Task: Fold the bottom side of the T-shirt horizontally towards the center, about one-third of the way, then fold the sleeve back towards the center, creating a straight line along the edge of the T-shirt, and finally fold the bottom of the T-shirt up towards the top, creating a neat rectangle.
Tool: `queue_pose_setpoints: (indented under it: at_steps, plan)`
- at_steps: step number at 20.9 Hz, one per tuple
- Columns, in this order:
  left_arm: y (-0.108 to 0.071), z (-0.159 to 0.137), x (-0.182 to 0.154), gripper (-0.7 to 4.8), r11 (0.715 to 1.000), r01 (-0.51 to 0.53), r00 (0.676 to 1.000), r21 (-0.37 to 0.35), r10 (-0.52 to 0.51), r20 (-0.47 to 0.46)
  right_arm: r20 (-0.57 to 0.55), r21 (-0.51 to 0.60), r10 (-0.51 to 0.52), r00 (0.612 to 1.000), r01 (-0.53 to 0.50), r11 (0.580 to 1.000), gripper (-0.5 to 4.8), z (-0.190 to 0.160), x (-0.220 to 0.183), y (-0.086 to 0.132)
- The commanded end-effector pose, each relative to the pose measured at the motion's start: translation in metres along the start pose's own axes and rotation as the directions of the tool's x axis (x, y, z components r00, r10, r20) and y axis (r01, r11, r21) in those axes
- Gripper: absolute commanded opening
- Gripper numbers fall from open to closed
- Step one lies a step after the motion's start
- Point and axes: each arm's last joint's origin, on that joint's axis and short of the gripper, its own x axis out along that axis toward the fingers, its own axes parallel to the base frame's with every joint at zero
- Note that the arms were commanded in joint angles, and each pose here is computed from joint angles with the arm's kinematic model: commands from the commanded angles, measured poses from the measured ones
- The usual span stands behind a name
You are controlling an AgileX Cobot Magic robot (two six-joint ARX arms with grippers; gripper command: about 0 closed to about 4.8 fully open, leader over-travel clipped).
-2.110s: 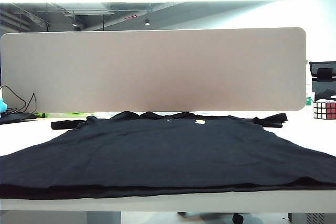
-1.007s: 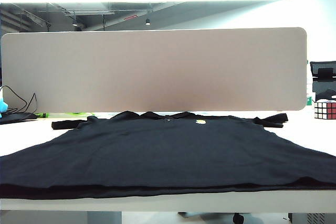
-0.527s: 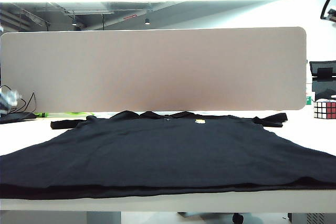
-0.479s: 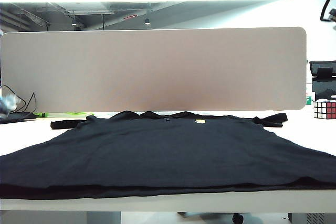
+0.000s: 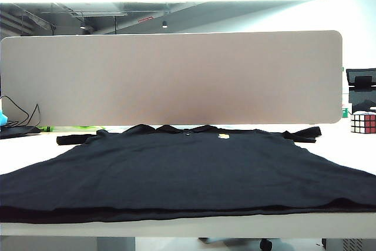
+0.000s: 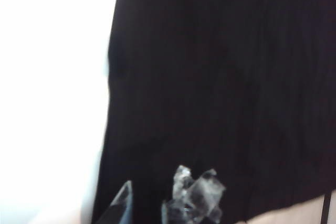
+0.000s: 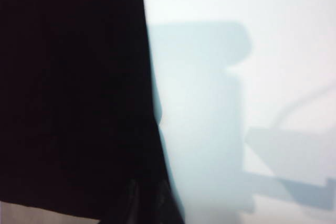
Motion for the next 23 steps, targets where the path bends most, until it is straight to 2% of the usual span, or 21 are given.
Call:
queue_pose_setpoints:
  at_steps: [1,3,5,8,10,11,12,14,16,19,23]
  plan:
    - [0.001,-0.004,-0.001,0.59,1.000,-0.016,0.999,0.022,0.017,-0.034,-0.011,-0.001,0.030,0.999,-0.030,1.000,0.64,-0.001,-0.001,0.001]
    - [0.000,-0.003,-0.001,0.59,1.000,0.006,1.000,0.020,-0.006,-0.026,-0.011,-0.002,0.048,0.999,-0.048,0.999,0.63,-0.001,-0.001,0.002]
    - [0.000,-0.002,-0.001,0.59,0.999,0.009,1.000,-0.038,-0.009,-0.016,-0.015,-0.001,0.047,0.999,-0.047,0.999,0.64,-0.001,-0.001,0.002]
    - [0.000,-0.003,-0.002,0.63,0.998,0.003,1.000,-0.063,-0.004,-0.029,-0.026,-0.008,0.041,0.999,-0.042,0.999,0.64,-0.002,-0.001,0.002]
    - [0.002,-0.006,-0.003,0.99,0.996,-0.060,0.997,-0.060,0.058,-0.045,-0.030,-0.010,0.040,0.999,-0.040,0.999,0.64,-0.002,0.000,0.001]
    - [0.004,-0.008,-0.003,1.44,0.992,-0.115,0.992,-0.052,0.112,-0.055,-0.026,-0.012,0.040,0.999,-0.040,0.999,0.79,-0.001,0.001,0.001]
    - [0.005,-0.009,-0.003,1.92,0.989,-0.144,0.988,-0.027,0.142,-0.066,-0.030,-0.010,0.039,0.999,-0.039,0.999,1.27,0.000,0.004,0.000]
    - [0.006,-0.011,-0.004,2.22,0.986,-0.169,0.983,-0.006,0.168,-0.077,-0.049,0.000,0.040,0.998,-0.040,0.999,1.33,0.001,0.008,-0.002]
    - [0.005,-0.010,-0.005,2.25,0.978,-0.211,0.974,0.005,0.210,-0.083,-0.070,0.009,0.042,0.997,-0.041,0.999,1.33,0.001,0.013,-0.004]
    - [0.002,-0.005,-0.009,2.25,0.977,-0.212,0.974,0.014,0.212,-0.074,-0.133,0.039,0.040,0.990,-0.035,0.999,1.74,0.000,0.022,-0.008]
    - [0.000,-0.001,-0.011,2.25,0.977,-0.209,0.976,0.032,0.210,-0.063,-0.211,0.054,0.042,0.977,-0.032,0.998,1.82,-0.008,0.030,-0.009]
